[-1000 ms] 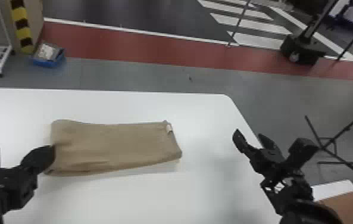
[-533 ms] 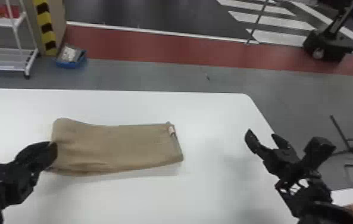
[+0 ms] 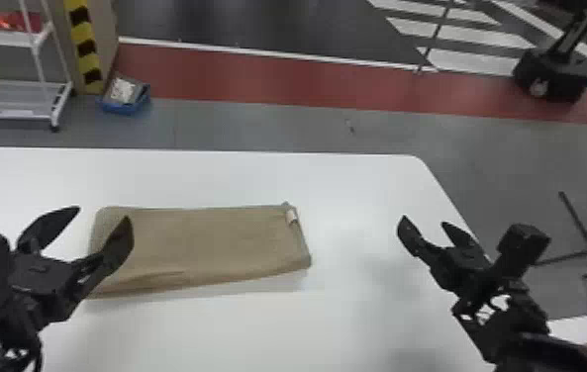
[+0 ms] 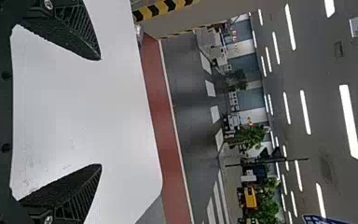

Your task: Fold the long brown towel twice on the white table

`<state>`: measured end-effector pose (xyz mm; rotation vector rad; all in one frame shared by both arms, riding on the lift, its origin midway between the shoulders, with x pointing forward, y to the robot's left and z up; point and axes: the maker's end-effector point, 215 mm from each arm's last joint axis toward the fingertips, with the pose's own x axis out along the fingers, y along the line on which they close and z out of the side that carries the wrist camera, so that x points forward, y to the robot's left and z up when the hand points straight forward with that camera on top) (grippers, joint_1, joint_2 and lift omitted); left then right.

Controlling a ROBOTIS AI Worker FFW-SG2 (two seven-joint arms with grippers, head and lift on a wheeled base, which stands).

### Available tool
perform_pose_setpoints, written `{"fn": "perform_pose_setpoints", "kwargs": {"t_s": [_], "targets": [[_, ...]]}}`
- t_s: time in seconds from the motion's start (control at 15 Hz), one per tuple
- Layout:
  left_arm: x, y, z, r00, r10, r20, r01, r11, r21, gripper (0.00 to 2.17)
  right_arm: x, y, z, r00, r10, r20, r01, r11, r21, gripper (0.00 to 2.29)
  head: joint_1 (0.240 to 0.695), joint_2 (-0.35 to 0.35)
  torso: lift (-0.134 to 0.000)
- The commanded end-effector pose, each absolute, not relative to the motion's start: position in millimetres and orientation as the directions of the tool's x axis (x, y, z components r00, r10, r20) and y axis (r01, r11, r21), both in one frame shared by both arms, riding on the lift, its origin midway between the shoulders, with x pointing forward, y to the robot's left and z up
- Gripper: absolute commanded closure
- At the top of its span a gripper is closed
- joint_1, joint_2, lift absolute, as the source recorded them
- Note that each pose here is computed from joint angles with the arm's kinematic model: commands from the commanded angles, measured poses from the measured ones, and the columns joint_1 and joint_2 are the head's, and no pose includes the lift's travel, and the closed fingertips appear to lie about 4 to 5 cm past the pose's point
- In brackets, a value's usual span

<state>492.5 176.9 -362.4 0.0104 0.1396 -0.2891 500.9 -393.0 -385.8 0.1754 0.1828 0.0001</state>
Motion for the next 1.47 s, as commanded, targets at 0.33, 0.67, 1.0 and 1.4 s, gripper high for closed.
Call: {"fn": "perform_pose_setpoints", "kwargs": {"t_s": [0.33, 0.67, 1.0, 1.4], "targets": [[506, 146, -416, 0.880, -0.354, -0.315, 0.359, 0.932, -0.045, 2.14, 515, -323, -401, 0.964, 0.129, -0.233, -0.088, 0.980, 0.176, 0.07, 0.695, -0.208, -0.123], [512, 161, -438, 0.873, -0.327, -0.363, 0.342, 0.940, -0.025, 2.14, 532, -284, -420, 0.924, 0.223, -0.312, -0.157, 0.963, 0.221, 0.11, 0.695, -0.168, -0.123], [517, 165, -452, 0.861, -0.329, -0.387, 0.345, 0.938, -0.032, 2.14, 541, -214, -424, 0.870, 0.343, -0.355, -0.276, 0.934, 0.226, 0.22, 0.695, -0.094, -0.123], [521, 168, -460, 0.854, -0.332, -0.401, 0.347, 0.937, -0.037, 2.14, 542, -187, -450, 0.807, 0.314, -0.500, -0.290, 0.949, 0.127, 0.29, 0.695, -0.022, -0.123]]}}
